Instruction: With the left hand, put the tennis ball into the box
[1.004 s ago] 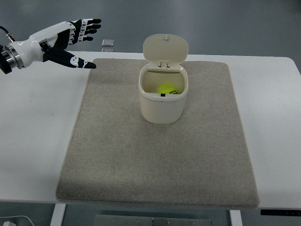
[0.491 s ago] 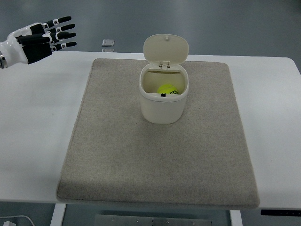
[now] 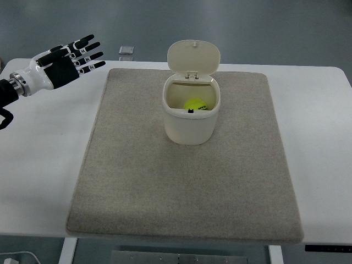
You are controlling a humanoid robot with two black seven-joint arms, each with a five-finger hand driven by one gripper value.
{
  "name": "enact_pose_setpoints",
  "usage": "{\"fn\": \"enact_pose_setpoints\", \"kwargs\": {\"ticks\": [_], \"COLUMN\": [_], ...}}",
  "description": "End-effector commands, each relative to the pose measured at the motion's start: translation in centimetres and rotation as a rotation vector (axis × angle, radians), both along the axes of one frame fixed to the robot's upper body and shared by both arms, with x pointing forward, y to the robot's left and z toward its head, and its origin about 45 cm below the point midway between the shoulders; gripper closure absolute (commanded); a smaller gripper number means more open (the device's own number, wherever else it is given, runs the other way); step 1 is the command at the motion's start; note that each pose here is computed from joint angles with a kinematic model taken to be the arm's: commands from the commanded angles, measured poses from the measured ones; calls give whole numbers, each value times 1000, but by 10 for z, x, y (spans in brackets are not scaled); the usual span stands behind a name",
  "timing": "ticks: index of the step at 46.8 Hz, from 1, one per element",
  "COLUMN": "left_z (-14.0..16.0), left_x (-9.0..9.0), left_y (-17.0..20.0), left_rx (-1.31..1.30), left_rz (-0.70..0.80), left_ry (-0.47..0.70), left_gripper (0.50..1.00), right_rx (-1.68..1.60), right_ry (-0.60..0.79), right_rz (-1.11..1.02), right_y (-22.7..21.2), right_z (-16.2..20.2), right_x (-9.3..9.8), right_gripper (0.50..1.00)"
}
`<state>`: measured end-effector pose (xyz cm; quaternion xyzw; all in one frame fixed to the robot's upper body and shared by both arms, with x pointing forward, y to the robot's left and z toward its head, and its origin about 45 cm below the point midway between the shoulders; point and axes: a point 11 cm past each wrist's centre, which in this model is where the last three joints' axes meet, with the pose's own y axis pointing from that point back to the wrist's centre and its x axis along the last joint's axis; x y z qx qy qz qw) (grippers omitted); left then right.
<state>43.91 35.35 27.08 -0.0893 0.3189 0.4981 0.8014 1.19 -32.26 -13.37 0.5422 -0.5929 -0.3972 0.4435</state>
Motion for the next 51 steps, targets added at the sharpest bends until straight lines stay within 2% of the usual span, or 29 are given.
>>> {"fn": "enact_pose_setpoints", "kwargs": {"ticks": [1,12,23,41,51], "left_z": [2,10,4,10,11], "left_x": [2,3,-1,-3,-4], "left_y": [1,5,7,14,18], "left_rx": [-6,-17,-20,-15,-11], "left_rz": [7,13,16,10,16], "left_ry": [-9,-31,-18,-35,-37], "left_gripper": [506,506,506,506,506], "right_rx": [0,0,9,23,70], "right_ry": [-1,1,-2,-1,-13], "right_rz": [-1,0,-7,-8,-14], "right_y": [0,0,1,5,21], "right_z": [0,0,0,0,0], "right_x": [1,0,1,0,1], "right_gripper": [562,560,562,562,562]}}
